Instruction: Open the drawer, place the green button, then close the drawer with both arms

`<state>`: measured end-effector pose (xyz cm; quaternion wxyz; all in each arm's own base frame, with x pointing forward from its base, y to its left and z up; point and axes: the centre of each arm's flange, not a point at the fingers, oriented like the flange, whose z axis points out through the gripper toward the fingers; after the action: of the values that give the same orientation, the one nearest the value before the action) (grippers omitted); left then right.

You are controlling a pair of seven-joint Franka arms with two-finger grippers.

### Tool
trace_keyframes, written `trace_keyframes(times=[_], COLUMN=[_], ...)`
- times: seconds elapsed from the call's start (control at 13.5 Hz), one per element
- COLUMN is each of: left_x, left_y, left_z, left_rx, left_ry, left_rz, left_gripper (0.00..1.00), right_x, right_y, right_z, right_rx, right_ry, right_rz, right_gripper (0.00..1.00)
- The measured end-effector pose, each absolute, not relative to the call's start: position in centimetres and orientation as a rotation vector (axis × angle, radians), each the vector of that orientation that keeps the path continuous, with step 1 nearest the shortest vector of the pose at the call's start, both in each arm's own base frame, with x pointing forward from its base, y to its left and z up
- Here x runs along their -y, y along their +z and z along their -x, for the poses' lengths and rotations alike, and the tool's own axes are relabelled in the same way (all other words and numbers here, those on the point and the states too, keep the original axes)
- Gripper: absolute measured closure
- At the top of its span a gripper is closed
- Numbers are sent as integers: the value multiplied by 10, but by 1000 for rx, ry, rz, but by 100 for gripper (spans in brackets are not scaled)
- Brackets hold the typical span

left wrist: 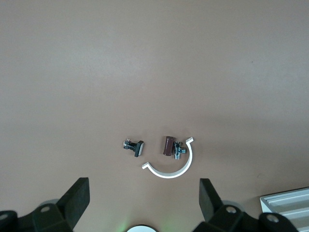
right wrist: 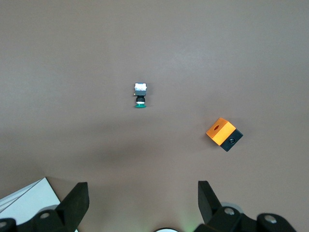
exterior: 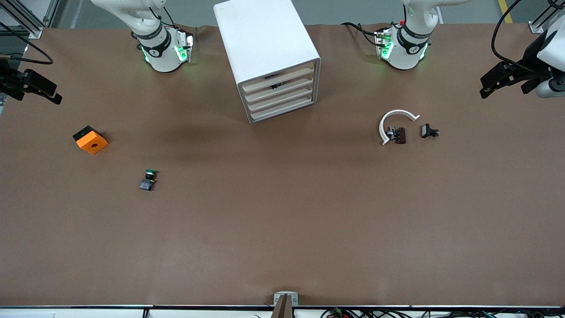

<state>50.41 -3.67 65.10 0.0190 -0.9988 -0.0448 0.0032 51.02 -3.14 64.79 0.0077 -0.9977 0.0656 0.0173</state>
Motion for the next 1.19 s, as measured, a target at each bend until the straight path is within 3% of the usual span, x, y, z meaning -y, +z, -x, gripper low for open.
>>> trace_keyframes(times=[0.3, 0.52, 0.89, 1.19], left_x=[36, 35, 46, 94], left_y=[644, 615, 485, 385], left_z=[-513, -541, -602, -627], left_rx=[138, 143, 275, 500], left_ry=[29, 109, 361, 479], left_rz=[3103, 3106, 3077, 3010], left_gripper=[0, 0, 0, 0], right_x=[32, 32, 32, 31], right_y=[645, 646, 646, 642], right_z=[-513, -513, -514, -516], right_rx=[-205, -205, -205, -204], right_ry=[62, 60, 59, 80], right_rz=[3119, 3119, 3119, 3119], right_gripper=[0, 0, 0, 0])
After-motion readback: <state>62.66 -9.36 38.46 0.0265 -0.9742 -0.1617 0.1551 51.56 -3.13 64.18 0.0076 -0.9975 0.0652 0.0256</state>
